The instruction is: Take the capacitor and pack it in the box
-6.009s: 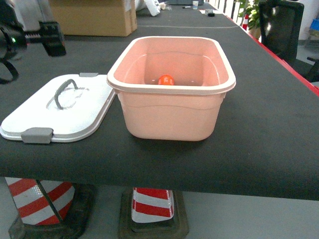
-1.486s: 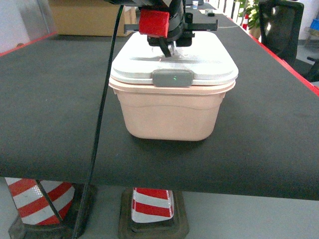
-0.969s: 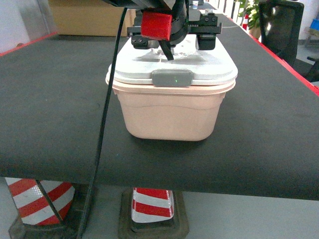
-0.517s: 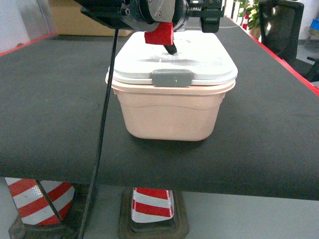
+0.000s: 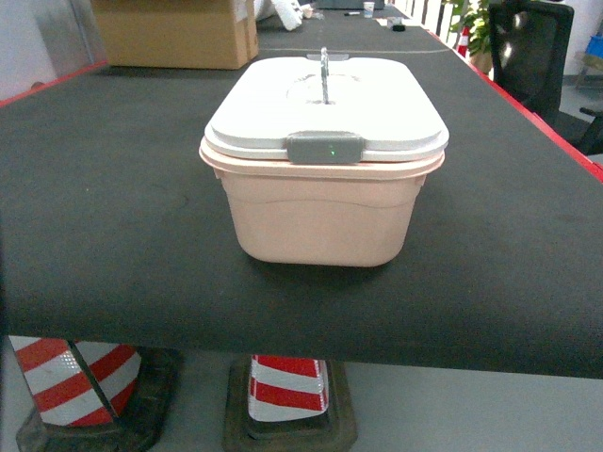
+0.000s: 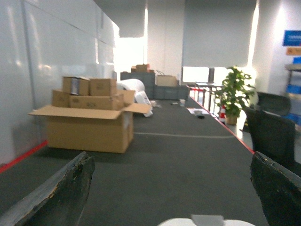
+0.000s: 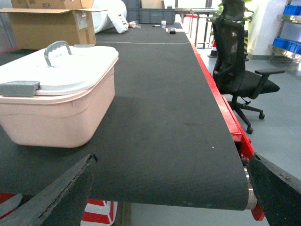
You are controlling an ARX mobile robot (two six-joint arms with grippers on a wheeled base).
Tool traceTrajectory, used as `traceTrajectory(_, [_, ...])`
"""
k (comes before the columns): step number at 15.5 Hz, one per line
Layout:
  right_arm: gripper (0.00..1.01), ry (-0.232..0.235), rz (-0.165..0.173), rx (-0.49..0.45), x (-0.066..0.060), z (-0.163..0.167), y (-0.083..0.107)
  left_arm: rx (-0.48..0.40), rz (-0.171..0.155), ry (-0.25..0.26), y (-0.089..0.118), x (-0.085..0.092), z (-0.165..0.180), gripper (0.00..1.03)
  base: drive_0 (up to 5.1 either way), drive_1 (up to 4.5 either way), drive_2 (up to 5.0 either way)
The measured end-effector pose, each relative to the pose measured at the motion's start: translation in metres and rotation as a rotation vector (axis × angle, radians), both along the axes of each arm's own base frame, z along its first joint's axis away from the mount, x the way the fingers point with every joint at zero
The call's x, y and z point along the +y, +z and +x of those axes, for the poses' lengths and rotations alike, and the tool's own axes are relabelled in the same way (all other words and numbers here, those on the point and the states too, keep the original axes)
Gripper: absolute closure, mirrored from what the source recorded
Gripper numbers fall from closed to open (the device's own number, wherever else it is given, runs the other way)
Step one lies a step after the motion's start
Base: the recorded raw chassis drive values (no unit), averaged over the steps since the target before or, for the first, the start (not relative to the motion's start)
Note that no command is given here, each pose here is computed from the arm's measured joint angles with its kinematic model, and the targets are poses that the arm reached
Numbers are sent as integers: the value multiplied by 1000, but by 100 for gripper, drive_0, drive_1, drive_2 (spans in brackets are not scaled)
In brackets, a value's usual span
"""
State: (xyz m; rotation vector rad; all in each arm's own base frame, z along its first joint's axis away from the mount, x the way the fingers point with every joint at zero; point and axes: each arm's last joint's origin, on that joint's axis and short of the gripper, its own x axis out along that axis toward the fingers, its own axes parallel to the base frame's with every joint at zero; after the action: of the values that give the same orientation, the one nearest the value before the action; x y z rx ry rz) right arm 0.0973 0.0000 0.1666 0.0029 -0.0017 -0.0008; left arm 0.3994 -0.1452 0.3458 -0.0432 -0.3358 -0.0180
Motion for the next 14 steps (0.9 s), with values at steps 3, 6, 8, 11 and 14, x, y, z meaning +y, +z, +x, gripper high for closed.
traceTrajectory(3, [3, 0, 0, 0, 0, 0, 0, -39, -10, 121, -10, 66, -59, 5, 0, 0, 0])
traceTrajectory(6, [3, 0, 0, 0, 0, 0, 0, 28, -12, 124, -28, 75, -74, 5, 0, 0, 0])
traceTrajectory(8, [3, 0, 0, 0, 0, 0, 0, 28, -12, 122, -28, 75, -74, 5, 0, 0, 0])
traceTrajectory(11, [3, 0, 0, 0, 0, 0, 0, 274, 55, 21, -40, 87, -91, 25, 0, 0, 0])
traceTrajectory(14, [3, 0, 0, 0, 0, 0, 0, 313, 45, 31, -80, 110, -135, 58, 0, 0, 0])
